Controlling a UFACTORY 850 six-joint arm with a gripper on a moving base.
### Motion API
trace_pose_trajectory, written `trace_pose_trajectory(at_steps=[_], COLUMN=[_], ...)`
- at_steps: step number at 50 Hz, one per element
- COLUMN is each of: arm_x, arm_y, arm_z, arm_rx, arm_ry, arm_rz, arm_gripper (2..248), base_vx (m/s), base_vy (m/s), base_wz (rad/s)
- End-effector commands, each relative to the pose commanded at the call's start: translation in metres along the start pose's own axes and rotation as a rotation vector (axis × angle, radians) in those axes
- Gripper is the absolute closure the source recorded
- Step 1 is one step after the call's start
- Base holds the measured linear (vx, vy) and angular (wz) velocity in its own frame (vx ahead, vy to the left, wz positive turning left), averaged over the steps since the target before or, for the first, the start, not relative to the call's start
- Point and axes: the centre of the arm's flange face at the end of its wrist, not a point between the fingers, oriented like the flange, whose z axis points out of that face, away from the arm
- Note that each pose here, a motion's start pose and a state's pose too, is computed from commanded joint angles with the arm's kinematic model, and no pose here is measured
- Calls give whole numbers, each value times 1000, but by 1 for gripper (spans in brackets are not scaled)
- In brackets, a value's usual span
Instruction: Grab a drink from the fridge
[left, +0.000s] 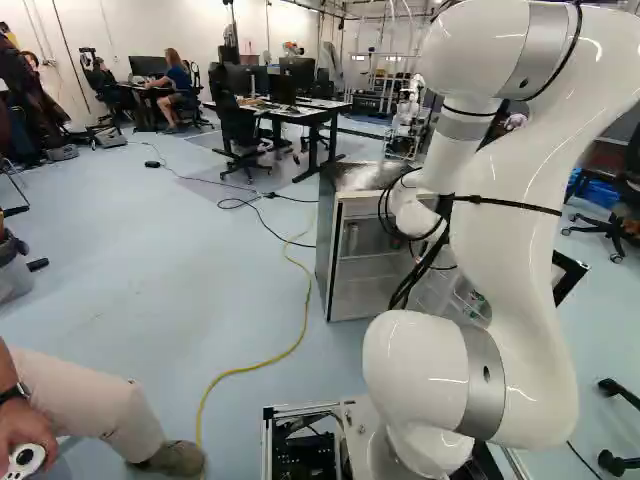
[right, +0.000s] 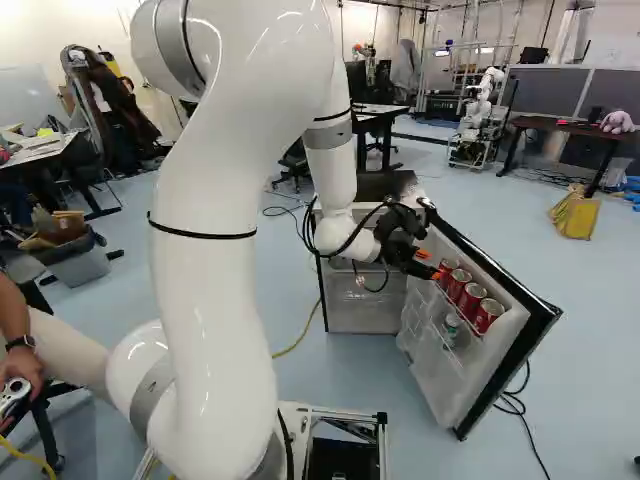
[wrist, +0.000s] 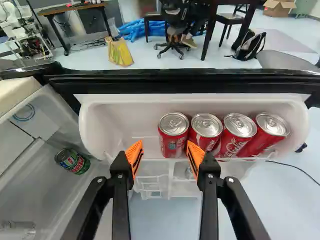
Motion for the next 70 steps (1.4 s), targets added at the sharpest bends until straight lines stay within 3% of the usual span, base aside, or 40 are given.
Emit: trace_pose_trajectory(at_steps=[24,70], arm_x=[6,11], arm_y=[0,1], arm_z=[17,27], arm_rx=[-17,-26], arm_ry=[-10,-4], arm_rz=[22,32], arm_gripper=[107,107], base_vx=[0,0], base_vy=[0,0], base_wz=[0,0])
